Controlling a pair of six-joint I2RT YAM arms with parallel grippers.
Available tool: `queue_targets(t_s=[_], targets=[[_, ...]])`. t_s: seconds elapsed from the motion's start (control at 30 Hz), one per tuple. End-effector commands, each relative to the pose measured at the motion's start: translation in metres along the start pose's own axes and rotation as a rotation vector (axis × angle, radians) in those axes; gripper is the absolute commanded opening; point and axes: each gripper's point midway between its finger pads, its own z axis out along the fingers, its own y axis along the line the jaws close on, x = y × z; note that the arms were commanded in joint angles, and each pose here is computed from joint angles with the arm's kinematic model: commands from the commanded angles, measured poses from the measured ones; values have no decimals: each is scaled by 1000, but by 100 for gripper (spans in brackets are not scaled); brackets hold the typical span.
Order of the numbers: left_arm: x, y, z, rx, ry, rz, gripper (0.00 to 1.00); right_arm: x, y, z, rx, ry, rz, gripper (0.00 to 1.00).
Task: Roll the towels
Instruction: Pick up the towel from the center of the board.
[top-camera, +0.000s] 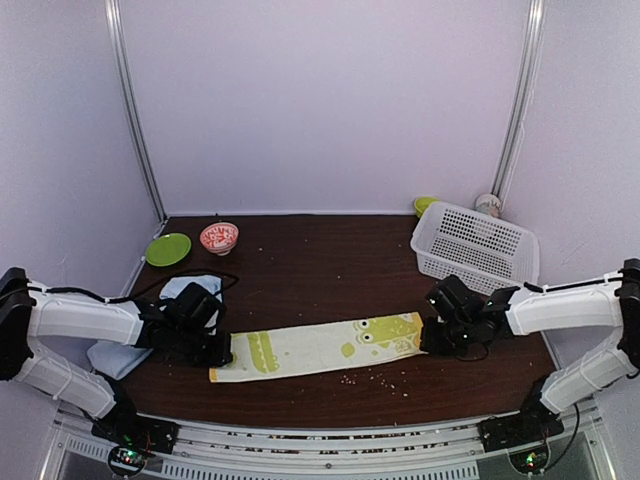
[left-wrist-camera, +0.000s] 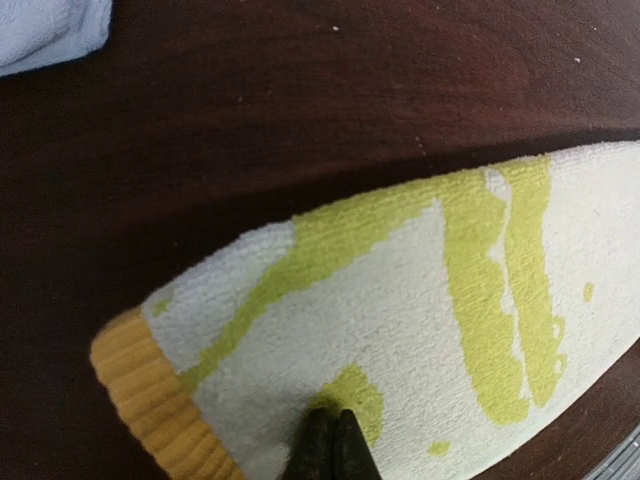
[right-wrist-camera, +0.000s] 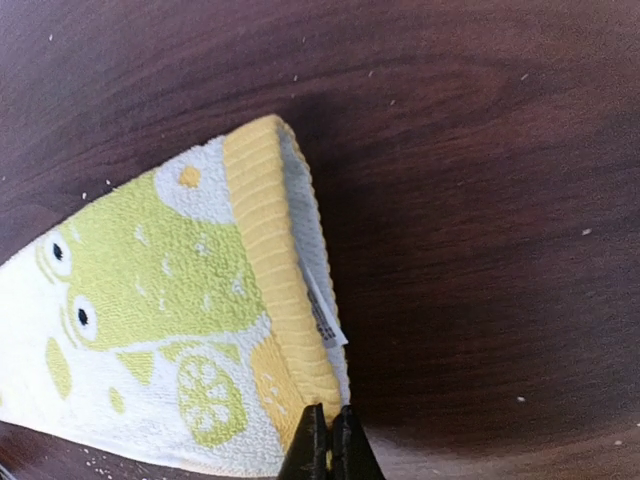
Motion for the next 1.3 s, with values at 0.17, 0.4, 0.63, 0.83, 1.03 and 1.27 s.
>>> queue_targets(t_s=[0.17, 0.4, 0.63, 0.83, 1.03, 1.27], targets=[[-19, -40, 1, 72, 8, 88, 0, -60, -29, -66, 143, -226, -152, 0], [-29, -60, 7, 96, 19, 105, 8, -73, -26, -92, 159, -265, -330, 0], [-32, -66, 5, 117, 20, 96, 11, -72, 15, -99, 4, -256, -408, 0], [-33, -63, 0, 111, 1, 72, 11, -66, 61, -104, -117, -257, -436, 0], [-35, -59, -10, 104, -30, 57, 11, -53, 115, -104, -226, -246, -483, 0], [-39, -34, -32, 33, -130, -2, 12, -22, 177, -88, -322, -182, -547, 0]])
